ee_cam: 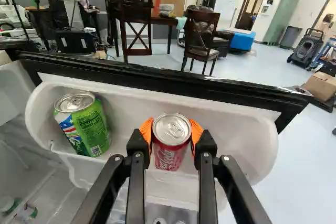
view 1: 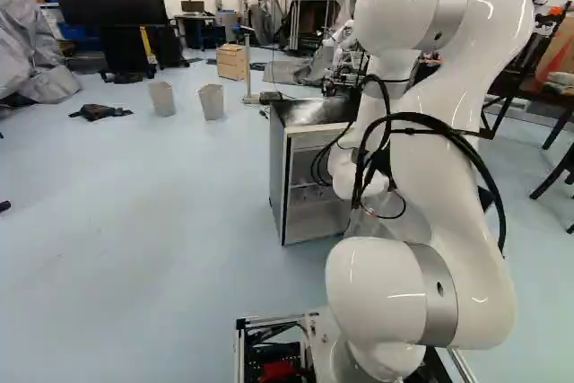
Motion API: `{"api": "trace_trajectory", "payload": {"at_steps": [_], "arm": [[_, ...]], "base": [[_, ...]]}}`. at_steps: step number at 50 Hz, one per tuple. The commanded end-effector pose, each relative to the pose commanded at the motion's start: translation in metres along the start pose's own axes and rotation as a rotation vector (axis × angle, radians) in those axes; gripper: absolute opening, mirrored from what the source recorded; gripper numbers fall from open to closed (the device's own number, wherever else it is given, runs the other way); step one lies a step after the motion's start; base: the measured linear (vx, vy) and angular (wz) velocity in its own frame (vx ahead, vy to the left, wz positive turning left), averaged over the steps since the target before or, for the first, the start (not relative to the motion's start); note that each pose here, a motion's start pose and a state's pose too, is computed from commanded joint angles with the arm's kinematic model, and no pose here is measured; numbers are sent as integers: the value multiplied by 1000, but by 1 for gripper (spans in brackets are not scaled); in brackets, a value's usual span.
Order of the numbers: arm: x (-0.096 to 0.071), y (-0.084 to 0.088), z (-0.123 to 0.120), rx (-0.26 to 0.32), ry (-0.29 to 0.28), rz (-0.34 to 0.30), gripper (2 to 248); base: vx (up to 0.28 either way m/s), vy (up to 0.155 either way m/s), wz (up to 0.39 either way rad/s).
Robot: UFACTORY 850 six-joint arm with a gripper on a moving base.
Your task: Grab a drink from the fridge
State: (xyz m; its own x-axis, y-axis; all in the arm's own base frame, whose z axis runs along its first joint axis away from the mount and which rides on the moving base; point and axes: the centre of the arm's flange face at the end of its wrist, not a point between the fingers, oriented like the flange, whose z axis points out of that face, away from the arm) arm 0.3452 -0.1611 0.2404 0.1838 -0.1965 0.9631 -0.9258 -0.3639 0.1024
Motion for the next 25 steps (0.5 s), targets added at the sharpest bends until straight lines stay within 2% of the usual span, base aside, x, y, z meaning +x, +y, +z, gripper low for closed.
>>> {"api": "trace_trajectory", "payload": {"at_steps": [25], "arm": [[-1,10,-50,105,71,-63,94]], "base": [[0,0,0]]}}
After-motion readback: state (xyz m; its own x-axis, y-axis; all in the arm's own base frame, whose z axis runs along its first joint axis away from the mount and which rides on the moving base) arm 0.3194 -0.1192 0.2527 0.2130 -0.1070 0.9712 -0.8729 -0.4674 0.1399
